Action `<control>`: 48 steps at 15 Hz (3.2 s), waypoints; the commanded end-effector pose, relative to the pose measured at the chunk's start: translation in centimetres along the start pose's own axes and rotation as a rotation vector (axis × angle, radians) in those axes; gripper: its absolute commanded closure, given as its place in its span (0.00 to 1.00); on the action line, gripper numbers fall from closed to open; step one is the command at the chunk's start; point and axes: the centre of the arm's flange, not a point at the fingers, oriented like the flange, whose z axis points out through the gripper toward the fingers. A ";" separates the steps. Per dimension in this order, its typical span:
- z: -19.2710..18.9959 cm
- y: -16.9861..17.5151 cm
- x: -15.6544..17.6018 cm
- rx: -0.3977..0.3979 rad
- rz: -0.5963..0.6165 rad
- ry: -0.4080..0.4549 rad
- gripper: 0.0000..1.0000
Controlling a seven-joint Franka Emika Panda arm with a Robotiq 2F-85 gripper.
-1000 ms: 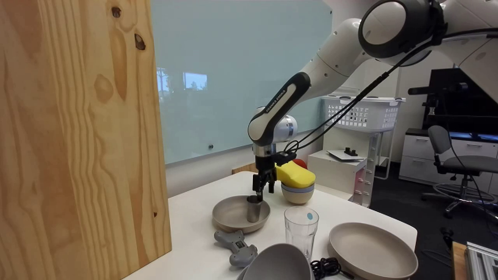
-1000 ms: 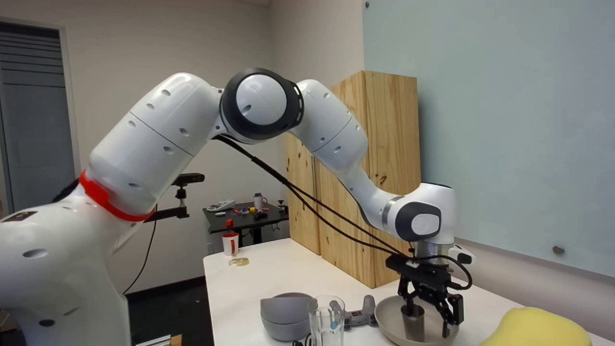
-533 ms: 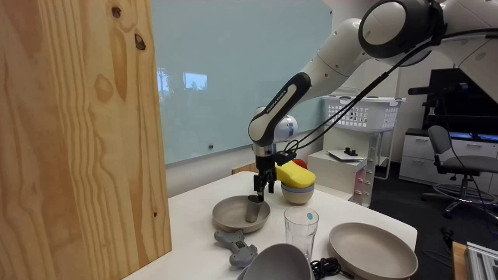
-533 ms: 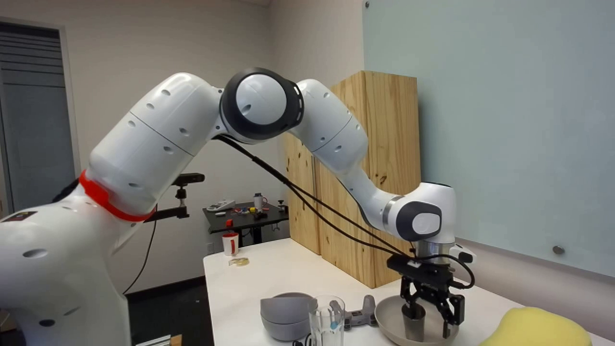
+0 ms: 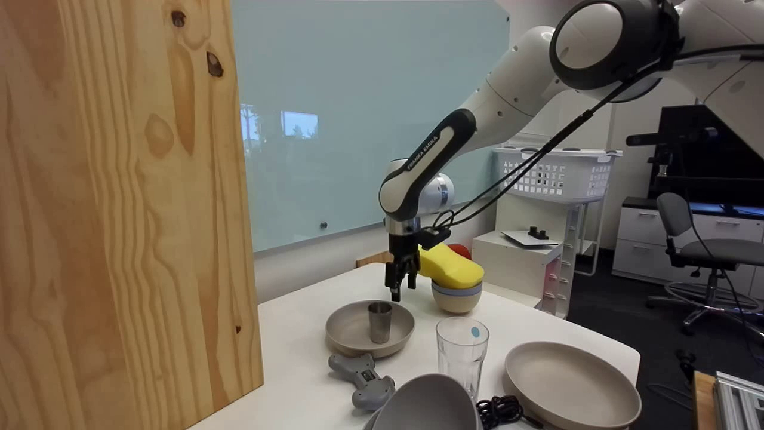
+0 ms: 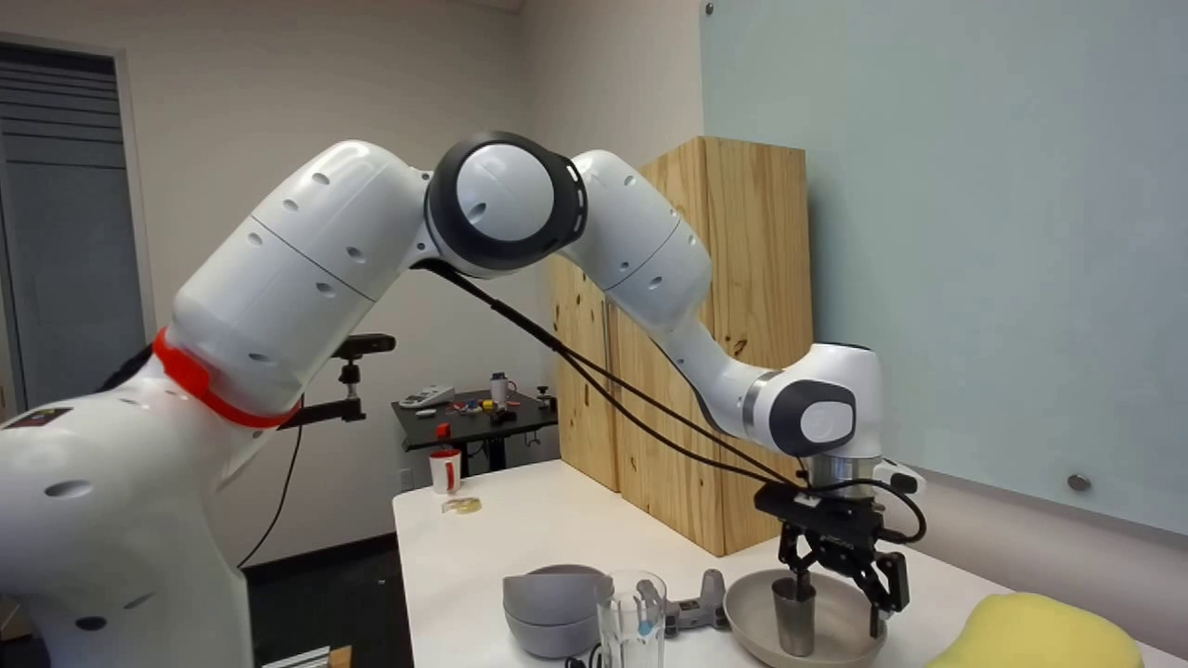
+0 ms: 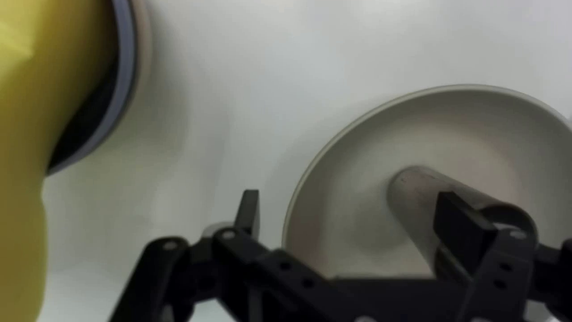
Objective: Put the silver cup in the glass cup
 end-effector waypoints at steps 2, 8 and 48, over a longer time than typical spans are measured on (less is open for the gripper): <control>-1.9 -1.5 4.0 0.000 -0.075 0.051 0.00; -3.2 -2.7 4.6 0.063 -0.087 0.043 0.00; 3.2 -0.2 3.2 0.026 -0.106 0.013 0.00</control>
